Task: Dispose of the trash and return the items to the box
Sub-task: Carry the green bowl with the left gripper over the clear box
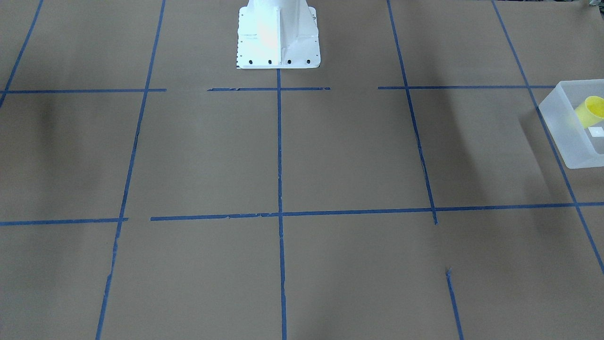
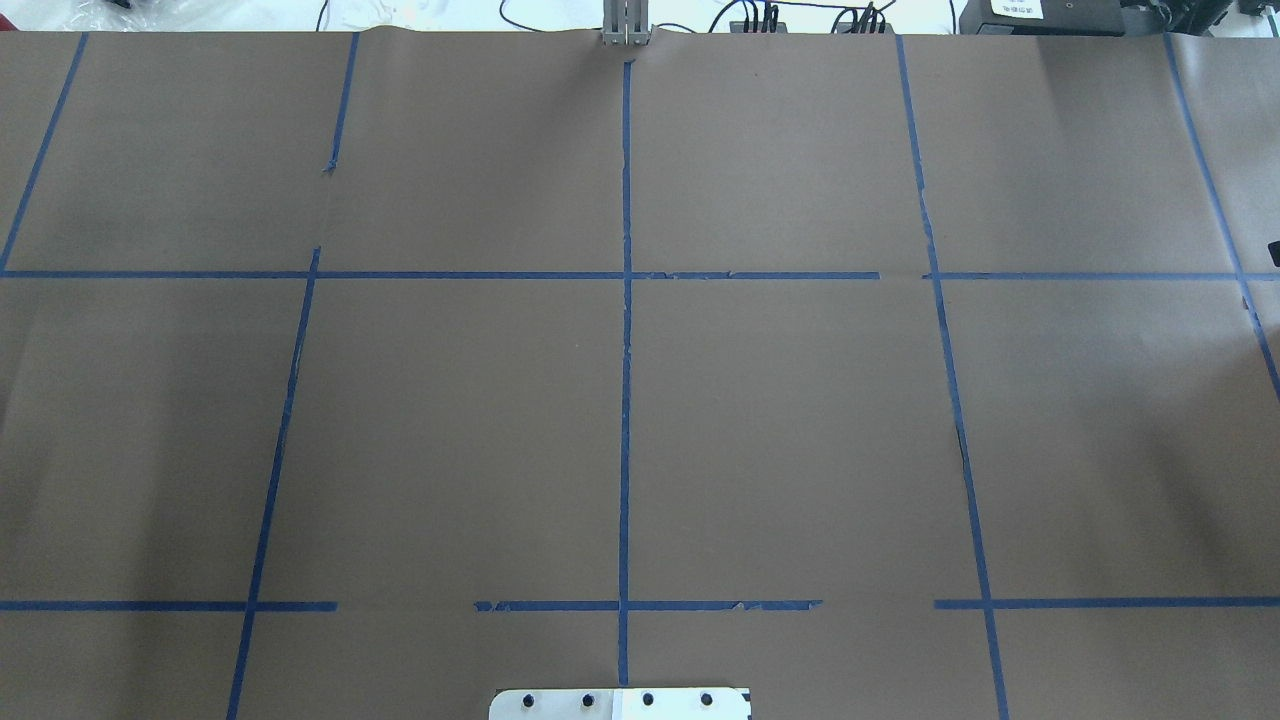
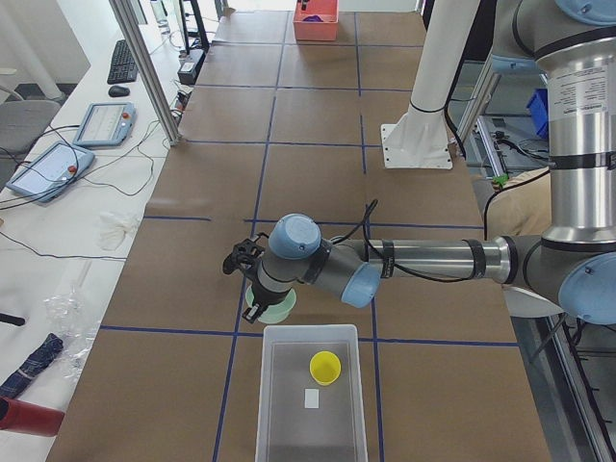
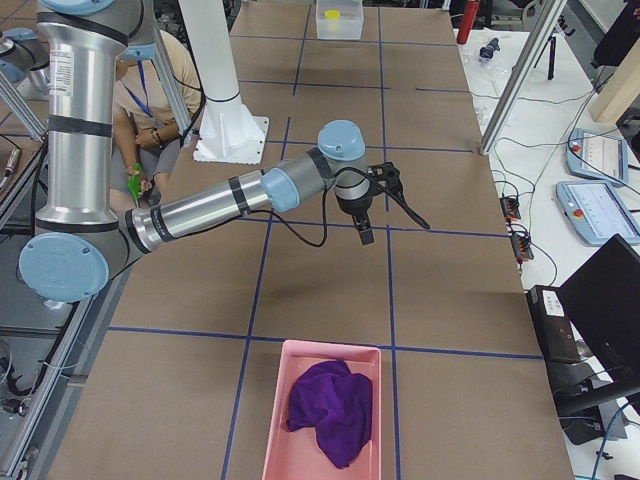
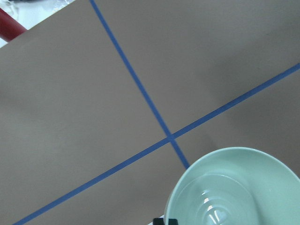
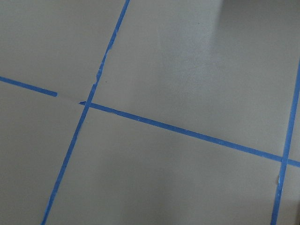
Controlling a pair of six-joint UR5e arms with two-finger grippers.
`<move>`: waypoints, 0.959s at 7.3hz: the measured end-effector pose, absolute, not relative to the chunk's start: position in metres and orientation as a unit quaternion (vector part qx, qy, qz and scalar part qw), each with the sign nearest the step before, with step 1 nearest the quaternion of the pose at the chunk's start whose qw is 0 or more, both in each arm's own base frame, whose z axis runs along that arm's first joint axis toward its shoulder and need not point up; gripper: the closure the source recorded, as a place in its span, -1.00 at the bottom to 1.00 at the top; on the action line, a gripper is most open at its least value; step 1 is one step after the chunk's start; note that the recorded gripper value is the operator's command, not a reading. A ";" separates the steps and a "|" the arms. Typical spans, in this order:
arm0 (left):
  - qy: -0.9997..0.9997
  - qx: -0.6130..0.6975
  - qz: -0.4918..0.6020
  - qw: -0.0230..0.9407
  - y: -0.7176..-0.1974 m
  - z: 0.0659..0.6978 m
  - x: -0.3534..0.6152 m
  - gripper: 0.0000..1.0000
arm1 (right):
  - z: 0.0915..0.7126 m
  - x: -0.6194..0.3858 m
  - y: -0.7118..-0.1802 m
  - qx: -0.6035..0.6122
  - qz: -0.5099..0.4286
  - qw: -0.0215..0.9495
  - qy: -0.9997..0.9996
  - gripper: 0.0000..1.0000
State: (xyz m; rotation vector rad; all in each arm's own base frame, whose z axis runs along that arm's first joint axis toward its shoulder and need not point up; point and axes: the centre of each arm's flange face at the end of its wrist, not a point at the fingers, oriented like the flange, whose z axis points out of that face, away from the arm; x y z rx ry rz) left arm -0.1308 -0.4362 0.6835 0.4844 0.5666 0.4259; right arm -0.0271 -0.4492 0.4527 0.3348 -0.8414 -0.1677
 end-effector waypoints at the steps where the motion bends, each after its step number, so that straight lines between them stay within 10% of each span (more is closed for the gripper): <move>1: 0.271 0.235 0.214 0.909 -0.423 0.713 -0.134 1.00 | 0.453 -0.027 -0.449 0.162 -0.081 0.896 -0.406 -1.00; 7: 0.231 0.243 0.146 0.931 -0.359 0.829 -0.134 0.94 | 0.453 -0.028 -0.449 0.161 -0.082 0.896 -0.406 -1.00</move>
